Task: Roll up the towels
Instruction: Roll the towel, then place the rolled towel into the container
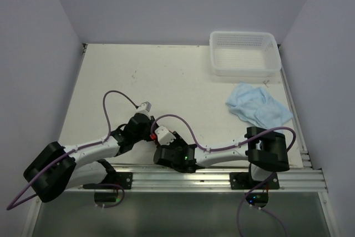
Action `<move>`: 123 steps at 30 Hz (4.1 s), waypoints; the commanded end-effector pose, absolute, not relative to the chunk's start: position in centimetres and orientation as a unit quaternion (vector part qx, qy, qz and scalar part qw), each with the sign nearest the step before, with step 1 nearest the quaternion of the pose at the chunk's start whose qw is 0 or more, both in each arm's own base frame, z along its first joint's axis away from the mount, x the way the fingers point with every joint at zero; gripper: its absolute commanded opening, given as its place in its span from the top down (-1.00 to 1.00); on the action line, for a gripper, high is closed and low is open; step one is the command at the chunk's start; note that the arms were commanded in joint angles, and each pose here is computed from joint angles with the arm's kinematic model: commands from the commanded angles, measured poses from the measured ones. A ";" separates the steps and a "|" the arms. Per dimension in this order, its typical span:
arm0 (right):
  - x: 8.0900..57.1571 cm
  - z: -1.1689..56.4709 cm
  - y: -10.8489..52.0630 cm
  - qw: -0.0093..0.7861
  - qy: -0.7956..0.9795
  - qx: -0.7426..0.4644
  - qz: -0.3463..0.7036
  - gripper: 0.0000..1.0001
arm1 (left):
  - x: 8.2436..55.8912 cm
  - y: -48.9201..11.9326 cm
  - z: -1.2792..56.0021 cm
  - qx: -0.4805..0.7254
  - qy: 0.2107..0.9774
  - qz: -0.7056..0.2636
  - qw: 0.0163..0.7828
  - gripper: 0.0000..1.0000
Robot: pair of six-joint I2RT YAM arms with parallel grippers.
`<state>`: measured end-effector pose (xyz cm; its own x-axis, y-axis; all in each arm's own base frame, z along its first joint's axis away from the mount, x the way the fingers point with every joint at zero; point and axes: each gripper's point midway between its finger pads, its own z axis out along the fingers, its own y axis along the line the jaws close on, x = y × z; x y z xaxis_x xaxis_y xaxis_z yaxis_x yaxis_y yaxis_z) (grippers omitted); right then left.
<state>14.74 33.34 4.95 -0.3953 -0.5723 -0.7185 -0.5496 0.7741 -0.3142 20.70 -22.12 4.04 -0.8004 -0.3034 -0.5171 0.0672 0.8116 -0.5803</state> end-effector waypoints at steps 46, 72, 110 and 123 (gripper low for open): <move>15.1 1.1 32.3 0.303 0.905 -0.279 0.102 0.09 | 20.7 -21.1 3.6 -0.063 0.906 -0.270 0.319 0.65; 42.8 20.2 22.0 0.445 0.887 -0.055 0.115 0.92 | 32.3 -18.5 22.0 -0.008 0.852 -0.188 0.489 0.42; 63.3 6.0 4.9 0.401 0.907 0.124 -0.024 0.53 | 35.2 -16.1 15.6 0.048 0.881 -0.105 0.459 0.38; 63.2 6.4 5.0 0.397 0.909 0.124 -0.019 -0.37 | 35.0 -16.2 15.3 0.050 0.883 -0.110 0.454 0.37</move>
